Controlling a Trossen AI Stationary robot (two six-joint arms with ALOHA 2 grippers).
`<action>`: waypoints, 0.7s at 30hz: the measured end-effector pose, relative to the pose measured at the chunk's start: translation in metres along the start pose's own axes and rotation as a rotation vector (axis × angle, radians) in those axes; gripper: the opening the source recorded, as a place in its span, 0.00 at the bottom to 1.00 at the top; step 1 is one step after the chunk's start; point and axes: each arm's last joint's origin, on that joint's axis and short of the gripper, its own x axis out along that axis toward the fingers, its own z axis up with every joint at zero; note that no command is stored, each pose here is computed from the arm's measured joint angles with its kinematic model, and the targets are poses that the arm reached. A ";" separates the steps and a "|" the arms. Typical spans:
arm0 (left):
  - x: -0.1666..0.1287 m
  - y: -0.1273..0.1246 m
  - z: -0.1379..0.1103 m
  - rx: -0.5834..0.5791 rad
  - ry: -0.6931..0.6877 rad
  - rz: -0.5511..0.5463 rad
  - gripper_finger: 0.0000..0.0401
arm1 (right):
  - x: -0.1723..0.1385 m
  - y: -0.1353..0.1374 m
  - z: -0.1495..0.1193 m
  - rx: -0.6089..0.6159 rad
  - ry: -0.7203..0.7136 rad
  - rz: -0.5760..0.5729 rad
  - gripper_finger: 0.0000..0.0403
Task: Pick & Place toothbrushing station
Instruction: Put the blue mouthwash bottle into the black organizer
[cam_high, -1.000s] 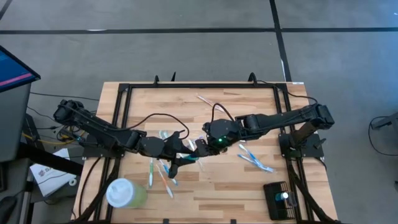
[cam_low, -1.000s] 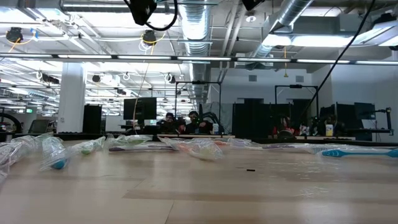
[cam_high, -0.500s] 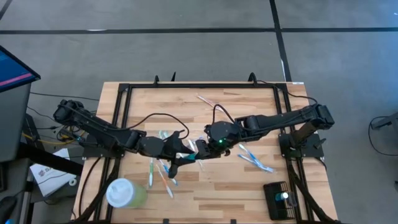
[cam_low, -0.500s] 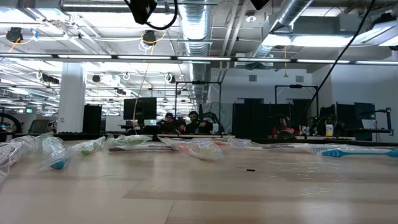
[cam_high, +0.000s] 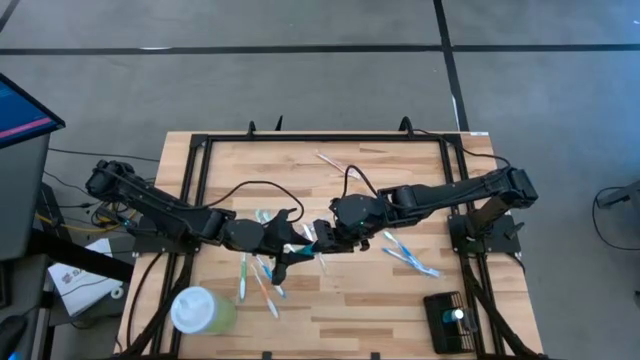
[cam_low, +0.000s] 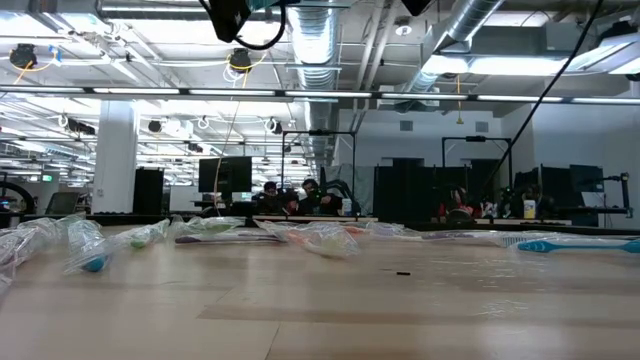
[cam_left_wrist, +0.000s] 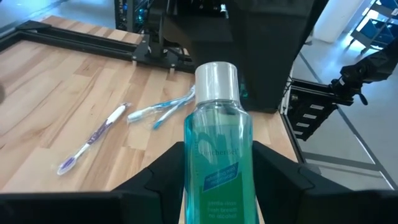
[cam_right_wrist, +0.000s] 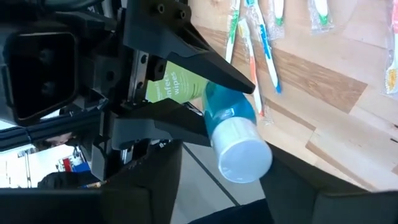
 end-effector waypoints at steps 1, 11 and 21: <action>0.000 0.000 0.000 0.002 0.001 0.001 0.37 | 0.000 0.000 0.000 0.004 -0.006 0.000 0.52; 0.000 0.000 0.000 0.007 0.001 0.005 0.37 | -0.001 -0.002 0.003 0.041 -0.029 -0.024 0.49; 0.000 0.000 0.000 0.015 -0.005 0.015 0.37 | -0.001 -0.004 0.007 0.040 -0.044 -0.046 0.34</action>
